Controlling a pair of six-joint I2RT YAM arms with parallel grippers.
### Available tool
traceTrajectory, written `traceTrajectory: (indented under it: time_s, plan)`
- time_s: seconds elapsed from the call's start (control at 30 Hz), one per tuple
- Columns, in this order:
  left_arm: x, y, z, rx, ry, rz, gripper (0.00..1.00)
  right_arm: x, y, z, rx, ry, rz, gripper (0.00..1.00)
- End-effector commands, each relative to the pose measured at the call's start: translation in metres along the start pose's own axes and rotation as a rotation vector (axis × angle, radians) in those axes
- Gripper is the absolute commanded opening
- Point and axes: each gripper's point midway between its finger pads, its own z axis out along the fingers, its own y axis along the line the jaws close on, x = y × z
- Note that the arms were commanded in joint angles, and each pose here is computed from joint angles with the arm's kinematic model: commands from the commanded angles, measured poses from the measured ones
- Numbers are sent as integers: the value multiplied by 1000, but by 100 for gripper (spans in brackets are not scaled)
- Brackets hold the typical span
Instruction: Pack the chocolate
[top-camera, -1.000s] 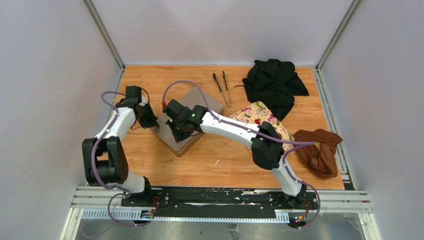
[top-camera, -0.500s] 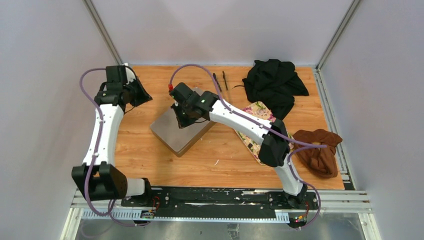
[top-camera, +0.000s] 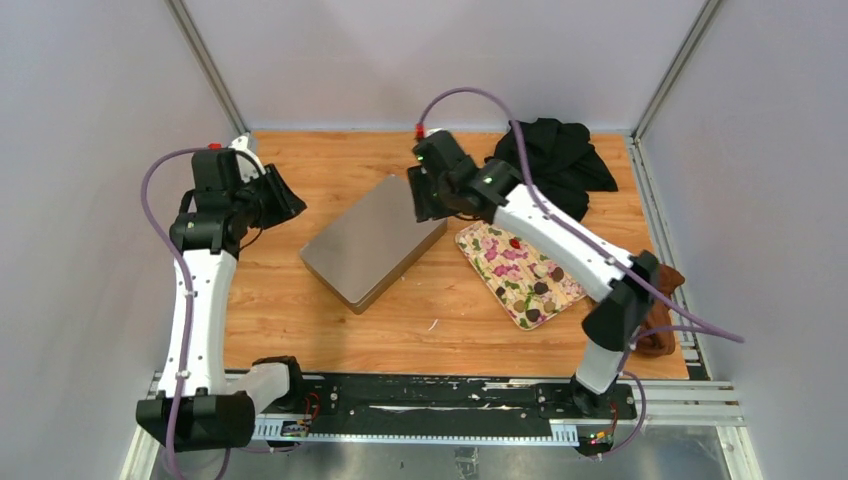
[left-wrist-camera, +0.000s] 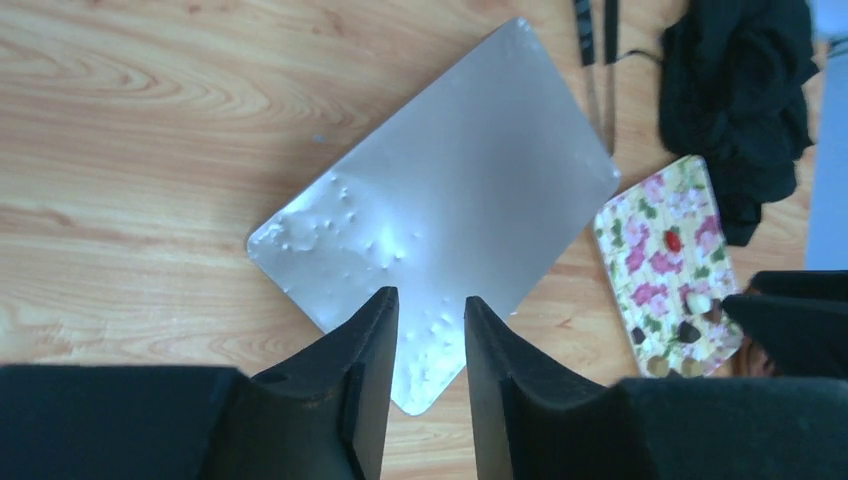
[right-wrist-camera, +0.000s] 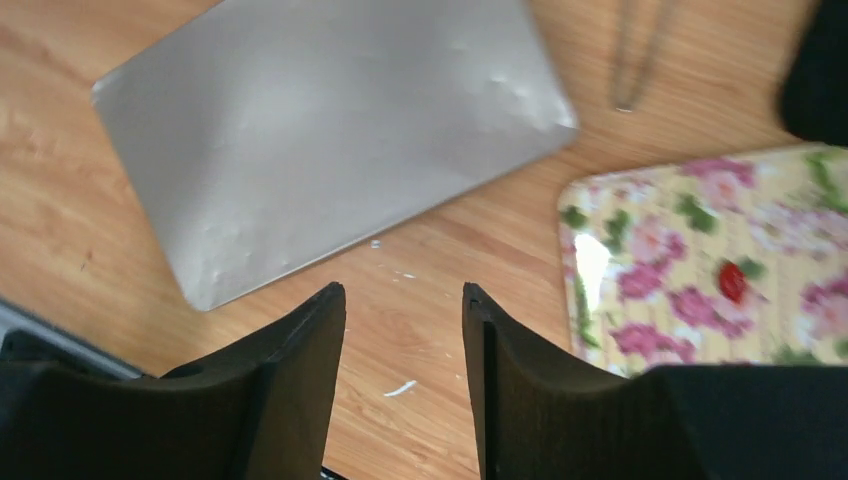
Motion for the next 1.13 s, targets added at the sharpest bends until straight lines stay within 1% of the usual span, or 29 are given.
traceTrajectory:
  time_s: [0.0,0.03,0.07,0.13,0.17,0.23,0.27,0.3,0.4,0.43,0.47,0.5,0.53,0.63,0.73,0.93,1.1]
  plan:
    - [-5,-12,-24,44,-51,52,44,-30,-72,-71,214,-190,22,58]
    - [-5,-12,-24,43,-52,51,46,-32,-85,-80,257,-210,25,61]
    - [-6,-11,-27,35,-66,51,52,-36,-98,-99,295,-253,33,62]
    - [-8,-11,-33,26,-90,57,58,-39,-121,-127,374,-315,50,63]
    - [-9,-10,-36,20,-102,56,62,-40,-133,-141,417,-349,66,63]
    - [-11,-12,-39,29,-121,64,65,-40,-152,-170,495,-419,105,64]
    - [-12,-15,-39,47,-134,70,75,-39,-161,-183,528,-450,128,65]
    - [-16,-18,-39,68,-164,67,80,-37,-170,-197,562,-484,153,65]
    - [-24,-30,-42,136,-231,60,83,-31,-192,-236,652,-574,217,66]
    - [-26,-33,-44,146,-244,58,91,-28,-198,-246,679,-599,233,67]
    - [-29,-35,-47,149,-255,61,93,-24,-205,-258,710,-623,249,68]
    - [-31,-35,-50,148,-265,69,93,-19,-211,-267,735,-645,266,73]
    - [-33,-35,-51,143,-272,76,94,-15,-217,-276,762,-667,287,75]
    - [-35,-34,-55,132,-291,88,94,-2,-229,-296,805,-711,321,78]
    - [-34,-33,-54,131,-297,78,94,4,-234,-307,820,-726,321,78]
    - [-34,-33,-53,136,-309,51,94,11,-237,-309,834,-725,317,79]
    - [-34,-31,-53,129,-314,61,93,8,-235,-302,833,-704,298,79]
